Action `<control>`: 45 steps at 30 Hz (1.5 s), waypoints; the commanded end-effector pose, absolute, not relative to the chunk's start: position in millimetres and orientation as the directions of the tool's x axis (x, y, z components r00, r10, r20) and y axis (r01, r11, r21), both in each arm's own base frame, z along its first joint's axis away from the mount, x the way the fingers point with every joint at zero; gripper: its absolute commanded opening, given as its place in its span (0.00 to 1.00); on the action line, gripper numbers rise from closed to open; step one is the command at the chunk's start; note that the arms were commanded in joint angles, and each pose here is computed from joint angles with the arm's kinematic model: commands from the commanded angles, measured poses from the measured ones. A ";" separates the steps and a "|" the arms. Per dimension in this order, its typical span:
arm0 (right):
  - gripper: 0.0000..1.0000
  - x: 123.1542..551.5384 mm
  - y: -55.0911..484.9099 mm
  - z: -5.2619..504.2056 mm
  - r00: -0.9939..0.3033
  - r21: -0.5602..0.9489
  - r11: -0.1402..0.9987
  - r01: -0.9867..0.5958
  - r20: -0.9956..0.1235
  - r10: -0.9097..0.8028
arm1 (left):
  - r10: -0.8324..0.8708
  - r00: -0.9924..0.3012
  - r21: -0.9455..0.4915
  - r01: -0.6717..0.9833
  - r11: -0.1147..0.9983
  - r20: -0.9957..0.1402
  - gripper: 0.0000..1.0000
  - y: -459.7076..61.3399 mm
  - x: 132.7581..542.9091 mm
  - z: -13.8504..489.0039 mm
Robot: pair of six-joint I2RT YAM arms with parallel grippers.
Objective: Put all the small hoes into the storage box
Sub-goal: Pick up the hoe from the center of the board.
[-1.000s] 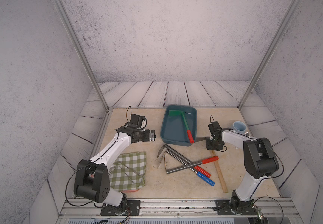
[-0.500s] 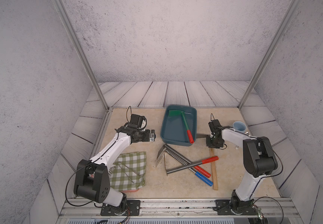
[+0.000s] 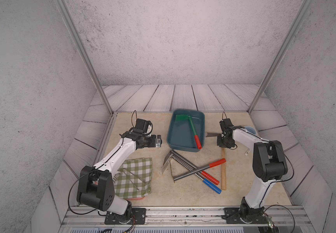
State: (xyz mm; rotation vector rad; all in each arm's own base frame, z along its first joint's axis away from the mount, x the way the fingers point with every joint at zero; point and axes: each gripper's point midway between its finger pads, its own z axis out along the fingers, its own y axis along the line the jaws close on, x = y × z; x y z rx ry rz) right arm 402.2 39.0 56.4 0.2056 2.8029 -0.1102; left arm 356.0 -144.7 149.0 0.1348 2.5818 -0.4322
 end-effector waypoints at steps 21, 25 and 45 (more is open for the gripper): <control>0.06 434.4 13.5 176.1 -0.761 -0.075 0.968 0.241 -0.634 0.140 | 0.022 -0.863 -0.272 0.183 0.945 -0.505 1.00 -146.8 358.0 149.3; 0.05 436.2 20.6 195.6 -0.748 -0.046 0.976 0.213 -0.650 0.132 | 0.022 -0.862 -0.281 0.189 0.941 -0.506 1.00 -148.6 357.8 149.9; 0.03 456.6 95.0 264.2 -0.737 0.064 0.998 -0.013 -0.675 0.034 | 0.022 -0.860 -0.287 0.194 0.938 -0.511 1.00 -150.3 359.1 151.1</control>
